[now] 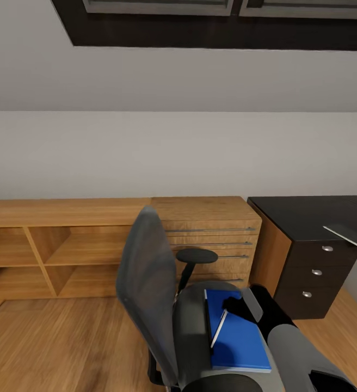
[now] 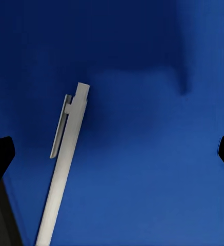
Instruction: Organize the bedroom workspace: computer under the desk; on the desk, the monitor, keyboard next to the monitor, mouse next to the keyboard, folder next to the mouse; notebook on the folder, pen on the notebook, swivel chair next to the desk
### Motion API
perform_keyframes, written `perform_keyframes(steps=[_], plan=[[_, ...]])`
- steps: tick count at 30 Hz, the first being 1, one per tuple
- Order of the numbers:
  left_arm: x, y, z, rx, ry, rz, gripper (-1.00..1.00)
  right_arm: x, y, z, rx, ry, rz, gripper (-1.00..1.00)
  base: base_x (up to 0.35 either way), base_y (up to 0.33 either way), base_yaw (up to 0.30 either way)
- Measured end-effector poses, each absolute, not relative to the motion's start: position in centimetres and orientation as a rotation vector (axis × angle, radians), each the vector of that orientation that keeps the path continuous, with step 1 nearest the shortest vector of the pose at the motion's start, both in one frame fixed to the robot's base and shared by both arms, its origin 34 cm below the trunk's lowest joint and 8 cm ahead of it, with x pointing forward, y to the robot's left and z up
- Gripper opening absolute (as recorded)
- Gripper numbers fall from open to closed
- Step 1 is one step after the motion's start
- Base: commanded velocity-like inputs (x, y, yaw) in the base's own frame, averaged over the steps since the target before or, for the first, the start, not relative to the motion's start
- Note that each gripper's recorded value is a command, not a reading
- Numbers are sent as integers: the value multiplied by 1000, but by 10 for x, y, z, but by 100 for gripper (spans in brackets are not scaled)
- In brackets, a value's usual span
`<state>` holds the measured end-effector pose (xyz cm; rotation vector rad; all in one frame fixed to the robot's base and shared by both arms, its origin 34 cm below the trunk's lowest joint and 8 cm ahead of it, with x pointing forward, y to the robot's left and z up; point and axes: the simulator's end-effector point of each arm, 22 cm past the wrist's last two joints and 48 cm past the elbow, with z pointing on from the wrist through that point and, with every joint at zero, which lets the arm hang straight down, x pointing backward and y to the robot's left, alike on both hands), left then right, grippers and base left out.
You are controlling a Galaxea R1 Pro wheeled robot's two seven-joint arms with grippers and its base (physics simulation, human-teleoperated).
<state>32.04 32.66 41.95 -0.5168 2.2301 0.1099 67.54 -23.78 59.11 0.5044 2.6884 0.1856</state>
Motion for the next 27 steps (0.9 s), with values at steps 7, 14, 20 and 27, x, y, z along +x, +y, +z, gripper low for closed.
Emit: perform_keyframes(steps=[7,14,20,27], plan=[[320,327,419,-515,2231,111,100,676,-242,591,532,2681,194,100,0,0,0],[320,327,419,-515,2231,111,100,676,-242,591,537,2680,195,100,0,18,0],[320,328,419,-515,2231,111,100,676,-243,591,539,2680,195,100,0,104,0],[320,327,419,-515,2231,111,100,676,-244,591,538,2680,192,100,0,74,0]])
